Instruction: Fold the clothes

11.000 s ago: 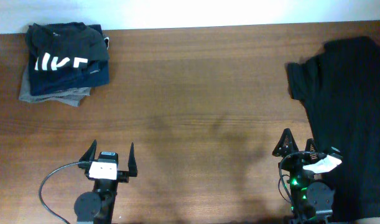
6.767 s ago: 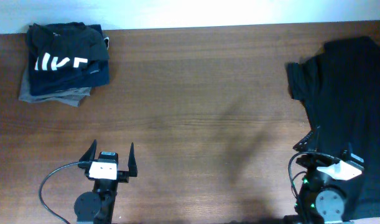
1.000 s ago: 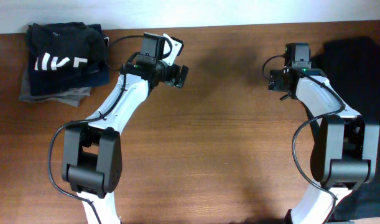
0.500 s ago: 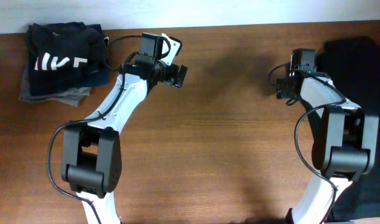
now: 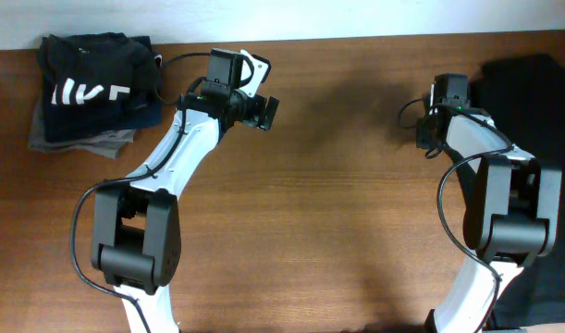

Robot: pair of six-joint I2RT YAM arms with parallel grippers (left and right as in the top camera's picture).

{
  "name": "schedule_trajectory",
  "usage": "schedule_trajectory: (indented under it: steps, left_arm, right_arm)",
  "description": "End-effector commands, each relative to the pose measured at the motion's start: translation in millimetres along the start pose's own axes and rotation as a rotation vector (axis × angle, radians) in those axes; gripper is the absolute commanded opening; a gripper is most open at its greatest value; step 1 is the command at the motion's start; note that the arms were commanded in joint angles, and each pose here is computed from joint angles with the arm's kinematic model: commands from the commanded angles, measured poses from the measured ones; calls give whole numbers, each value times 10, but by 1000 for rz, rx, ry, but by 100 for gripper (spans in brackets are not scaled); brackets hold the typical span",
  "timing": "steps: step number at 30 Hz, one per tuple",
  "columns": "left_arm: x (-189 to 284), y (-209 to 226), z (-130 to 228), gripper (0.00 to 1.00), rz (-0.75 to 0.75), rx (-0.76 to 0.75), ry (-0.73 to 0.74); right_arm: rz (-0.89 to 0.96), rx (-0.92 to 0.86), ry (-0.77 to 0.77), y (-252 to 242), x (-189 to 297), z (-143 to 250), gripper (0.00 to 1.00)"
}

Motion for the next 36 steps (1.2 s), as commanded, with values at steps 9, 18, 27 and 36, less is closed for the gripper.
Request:
schedule_trajectory:
  steps: [9,18,27,36]
  left_arm:
    - [-7,28,-20,99,-9,-8,-1]
    - [-7,28,-20,99,-9,-8,-1]
    - [-7,28,-20,99,-9,-8,-1]
    - [-3,109,-12,99,-61,-7,5]
  right_arm:
    - [-29,-71,-19,-32,105,-168,4]
    - [-351,-40,-172,317,1125,-981,4]
    - [-603,58,-202,1185,1817,-1122,4]
    - [-848,110,-175,2286,2354,-945,4]
Point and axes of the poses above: each gripper's point midway between its finger pads, its own x axis back along the fingers, its own y axis along the line the jaws close on, z = x × y, the point moved 2 cm from there along x, back along the fingers, and after that the axes turned 3 degrees about x, right-handed, at the moved point
